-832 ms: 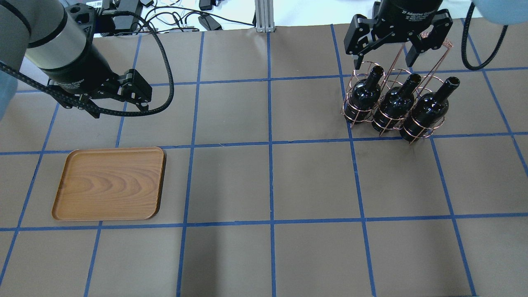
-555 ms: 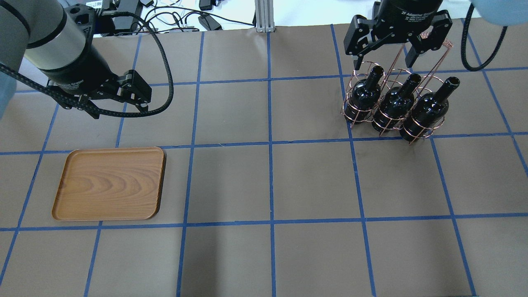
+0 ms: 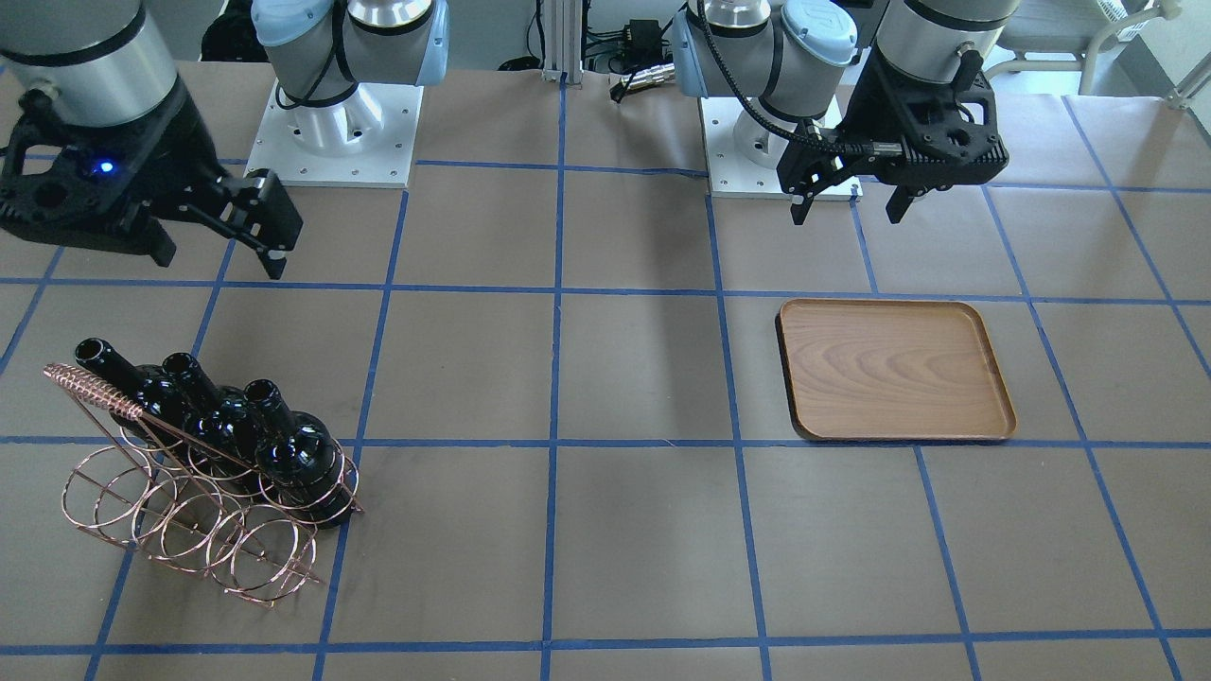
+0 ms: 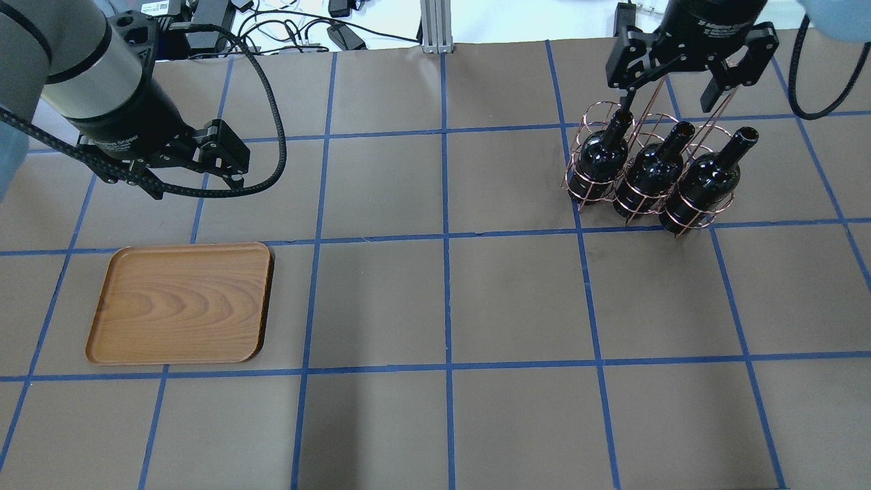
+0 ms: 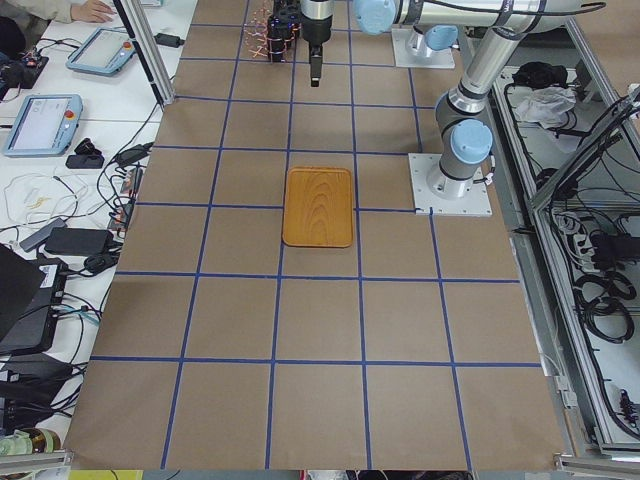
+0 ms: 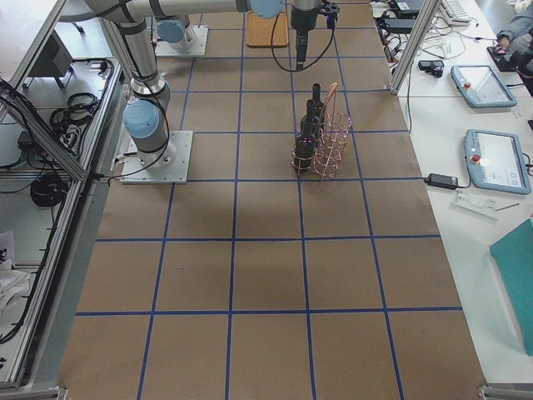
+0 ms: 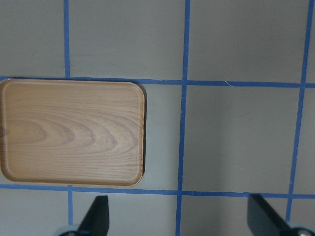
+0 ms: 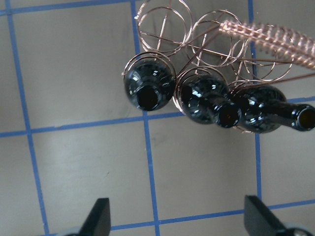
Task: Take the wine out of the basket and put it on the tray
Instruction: 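Lower the right gripper over the bottles in the copper wire rack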
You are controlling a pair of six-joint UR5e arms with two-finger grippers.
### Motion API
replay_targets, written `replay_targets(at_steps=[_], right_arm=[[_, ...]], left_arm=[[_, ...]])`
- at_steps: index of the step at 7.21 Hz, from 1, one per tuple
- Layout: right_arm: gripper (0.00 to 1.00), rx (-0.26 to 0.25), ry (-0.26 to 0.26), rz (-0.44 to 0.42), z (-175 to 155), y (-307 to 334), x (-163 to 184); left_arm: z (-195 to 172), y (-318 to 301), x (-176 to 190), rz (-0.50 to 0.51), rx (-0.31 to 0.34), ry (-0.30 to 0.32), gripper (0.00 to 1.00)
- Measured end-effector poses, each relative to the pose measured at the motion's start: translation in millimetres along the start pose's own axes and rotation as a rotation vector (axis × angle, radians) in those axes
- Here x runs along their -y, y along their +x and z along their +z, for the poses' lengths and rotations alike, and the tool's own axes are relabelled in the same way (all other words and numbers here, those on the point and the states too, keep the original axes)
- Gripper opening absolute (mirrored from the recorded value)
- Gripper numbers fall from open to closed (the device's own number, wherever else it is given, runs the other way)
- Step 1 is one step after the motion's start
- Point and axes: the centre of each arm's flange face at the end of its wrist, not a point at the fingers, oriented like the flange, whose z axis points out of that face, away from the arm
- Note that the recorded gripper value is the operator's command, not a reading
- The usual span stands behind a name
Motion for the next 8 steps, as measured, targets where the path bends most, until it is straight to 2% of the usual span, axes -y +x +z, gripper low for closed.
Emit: replay_targets(at_steps=[1,2,5,6,8], right_arm=[[0.95,0.000,0.007,0.027,25,26,8],[0.90,-0.002,0.021,0.036,41,38,12],[0.90,0.003,0.039,0.048,65,45,26],[0.85,0.004,0.044,0.048,74,44,33],[0.82,0.000,0.041,0.043,85,44,40]], left_arm=[[0,0,0,0.000,0.000,0.000,1.00],[0,0,0,0.000,0.000,-0.001,1.00],[1,0,0,0.002,0.000,-0.002,1.00],[2,0,0,0.002,-0.001,-0.003,1.00],[2,0,-1,0.003,0.000,-0.004,1.00]])
